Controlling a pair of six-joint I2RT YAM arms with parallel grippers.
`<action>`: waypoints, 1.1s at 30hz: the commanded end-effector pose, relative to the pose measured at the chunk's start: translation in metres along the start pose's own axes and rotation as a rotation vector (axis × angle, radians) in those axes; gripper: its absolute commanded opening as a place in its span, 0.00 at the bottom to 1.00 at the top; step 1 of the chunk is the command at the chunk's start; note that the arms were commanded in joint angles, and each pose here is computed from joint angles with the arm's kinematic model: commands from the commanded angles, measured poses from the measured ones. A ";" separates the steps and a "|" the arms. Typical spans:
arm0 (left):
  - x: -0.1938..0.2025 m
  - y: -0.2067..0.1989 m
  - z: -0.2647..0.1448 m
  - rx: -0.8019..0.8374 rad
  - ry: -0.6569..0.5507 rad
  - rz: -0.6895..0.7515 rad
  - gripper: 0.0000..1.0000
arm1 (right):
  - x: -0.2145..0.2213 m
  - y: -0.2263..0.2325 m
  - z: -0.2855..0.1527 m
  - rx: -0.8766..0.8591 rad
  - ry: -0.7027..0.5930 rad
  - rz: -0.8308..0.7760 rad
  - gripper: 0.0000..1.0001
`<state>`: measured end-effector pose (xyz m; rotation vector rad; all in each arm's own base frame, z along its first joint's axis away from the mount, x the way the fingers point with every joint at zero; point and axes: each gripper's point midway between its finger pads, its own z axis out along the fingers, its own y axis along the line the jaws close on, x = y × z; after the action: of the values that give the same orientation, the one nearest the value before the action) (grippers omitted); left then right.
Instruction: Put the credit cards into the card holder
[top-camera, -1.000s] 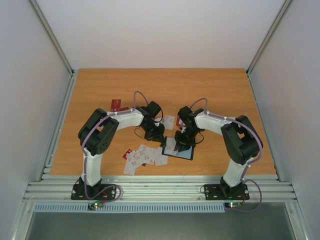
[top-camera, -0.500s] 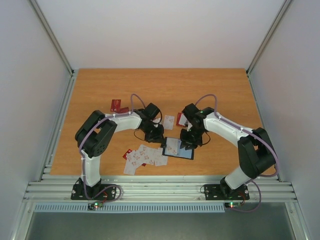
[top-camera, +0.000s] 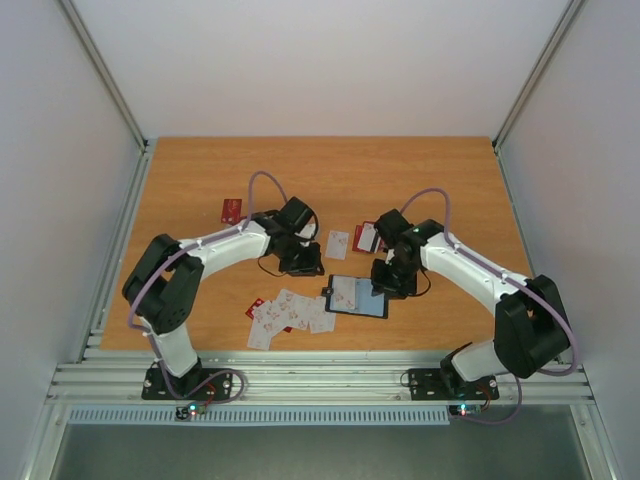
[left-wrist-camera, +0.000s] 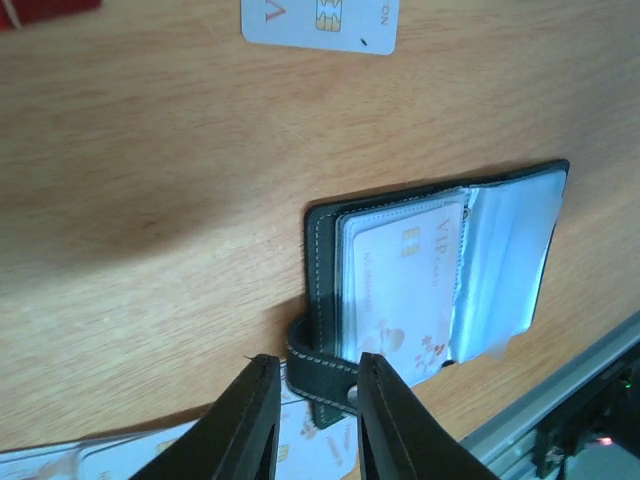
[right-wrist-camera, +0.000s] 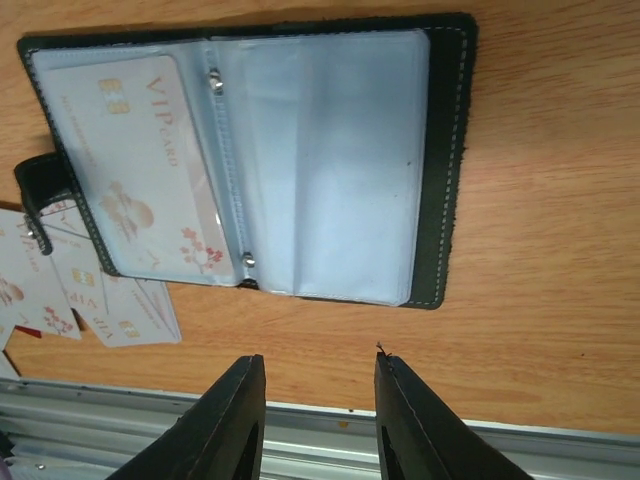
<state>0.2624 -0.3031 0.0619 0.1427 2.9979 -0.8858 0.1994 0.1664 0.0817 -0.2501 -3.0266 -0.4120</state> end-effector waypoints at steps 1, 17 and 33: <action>-0.002 -0.001 -0.022 -0.072 -0.049 0.143 0.22 | -0.004 -0.010 0.002 -0.012 -0.019 0.035 0.32; 0.038 -0.077 0.022 0.118 0.140 0.348 0.14 | -0.011 -0.017 0.038 -0.198 0.072 0.129 0.29; 0.038 -0.078 0.058 0.112 0.235 0.345 0.12 | -0.013 -0.029 0.048 -0.167 0.113 0.123 0.26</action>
<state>0.2188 -0.3877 0.0561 0.7449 2.9848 -1.0240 0.2040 0.1499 0.0269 -0.4340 -2.8535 -0.6394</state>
